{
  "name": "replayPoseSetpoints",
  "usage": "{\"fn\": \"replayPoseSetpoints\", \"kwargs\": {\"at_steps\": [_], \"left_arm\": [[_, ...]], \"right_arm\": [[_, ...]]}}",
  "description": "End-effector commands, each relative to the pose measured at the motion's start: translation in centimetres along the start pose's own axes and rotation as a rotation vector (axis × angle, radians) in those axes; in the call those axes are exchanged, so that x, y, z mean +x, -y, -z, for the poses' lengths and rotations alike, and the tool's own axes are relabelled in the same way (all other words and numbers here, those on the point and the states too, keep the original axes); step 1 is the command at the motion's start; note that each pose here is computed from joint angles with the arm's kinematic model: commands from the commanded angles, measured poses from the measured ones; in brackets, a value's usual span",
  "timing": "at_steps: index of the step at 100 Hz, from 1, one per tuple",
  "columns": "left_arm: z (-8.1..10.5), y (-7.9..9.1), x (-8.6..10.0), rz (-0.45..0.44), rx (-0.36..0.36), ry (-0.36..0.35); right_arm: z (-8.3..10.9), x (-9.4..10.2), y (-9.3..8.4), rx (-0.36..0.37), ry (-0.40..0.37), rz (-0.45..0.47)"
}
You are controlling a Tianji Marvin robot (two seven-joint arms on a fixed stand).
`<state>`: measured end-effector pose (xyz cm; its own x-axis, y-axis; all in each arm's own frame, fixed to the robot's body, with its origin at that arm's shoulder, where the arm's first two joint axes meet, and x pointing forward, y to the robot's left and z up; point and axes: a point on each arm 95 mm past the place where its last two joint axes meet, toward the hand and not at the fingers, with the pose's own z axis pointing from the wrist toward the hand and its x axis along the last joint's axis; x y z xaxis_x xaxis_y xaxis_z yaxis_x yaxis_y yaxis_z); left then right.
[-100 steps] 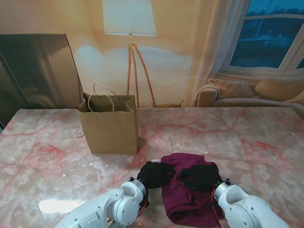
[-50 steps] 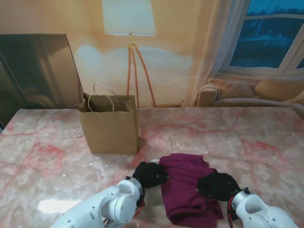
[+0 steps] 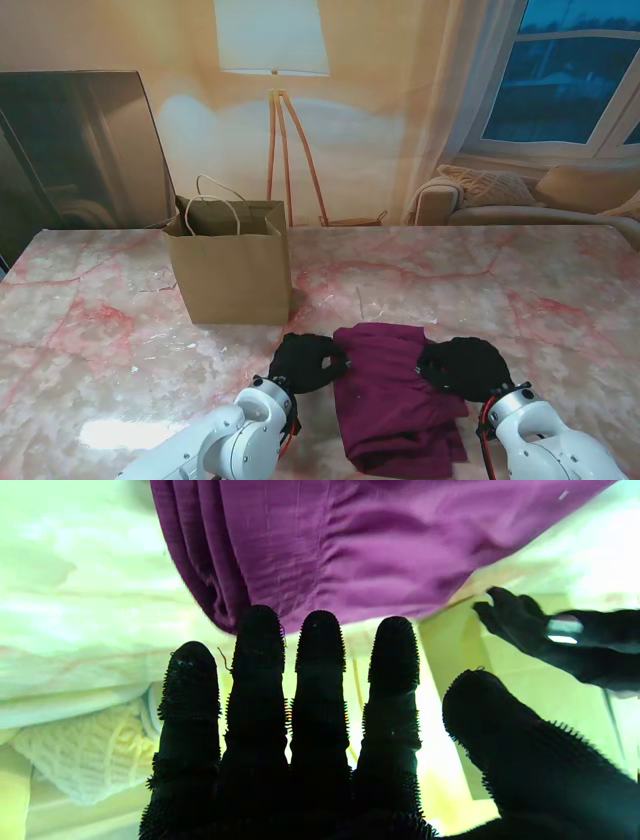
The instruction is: Fold the socks and the shorts into the kraft paper bag
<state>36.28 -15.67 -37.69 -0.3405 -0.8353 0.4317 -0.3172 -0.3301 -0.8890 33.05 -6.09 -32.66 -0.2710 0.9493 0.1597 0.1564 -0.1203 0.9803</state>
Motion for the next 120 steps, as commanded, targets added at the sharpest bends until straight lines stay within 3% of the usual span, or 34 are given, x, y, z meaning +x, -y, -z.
{"fn": "replayPoseSetpoints", "kwargs": {"at_steps": [1,14,26,36,50,86,120], "left_arm": [[-0.2,1.6,1.7,0.040,0.083,-0.029],[-1.2,3.3,2.3,0.045,0.238,-0.008],[-2.7,4.7,2.2,0.056,0.273,0.016],[-4.0,5.4,1.7,0.053,0.242,0.022],[-5.8,5.5,1.1,0.034,0.129,0.023],[-9.8,3.8,-0.5,-0.028,-0.055,0.025],[-11.7,2.2,-1.6,-0.082,-0.120,0.053]], "right_arm": [[-1.0,0.9,-1.2,-0.047,0.003,0.007],[-2.8,1.2,-1.8,-0.054,0.016,0.004],[-4.7,1.6,-1.9,-0.048,0.022,0.004],[-6.1,1.8,-2.0,-0.042,0.031,0.066],[-8.0,2.1,-1.6,-0.018,0.036,0.083],[-11.6,1.7,1.1,0.091,0.055,0.129],[-13.0,0.2,3.4,0.195,0.086,0.151]]}}
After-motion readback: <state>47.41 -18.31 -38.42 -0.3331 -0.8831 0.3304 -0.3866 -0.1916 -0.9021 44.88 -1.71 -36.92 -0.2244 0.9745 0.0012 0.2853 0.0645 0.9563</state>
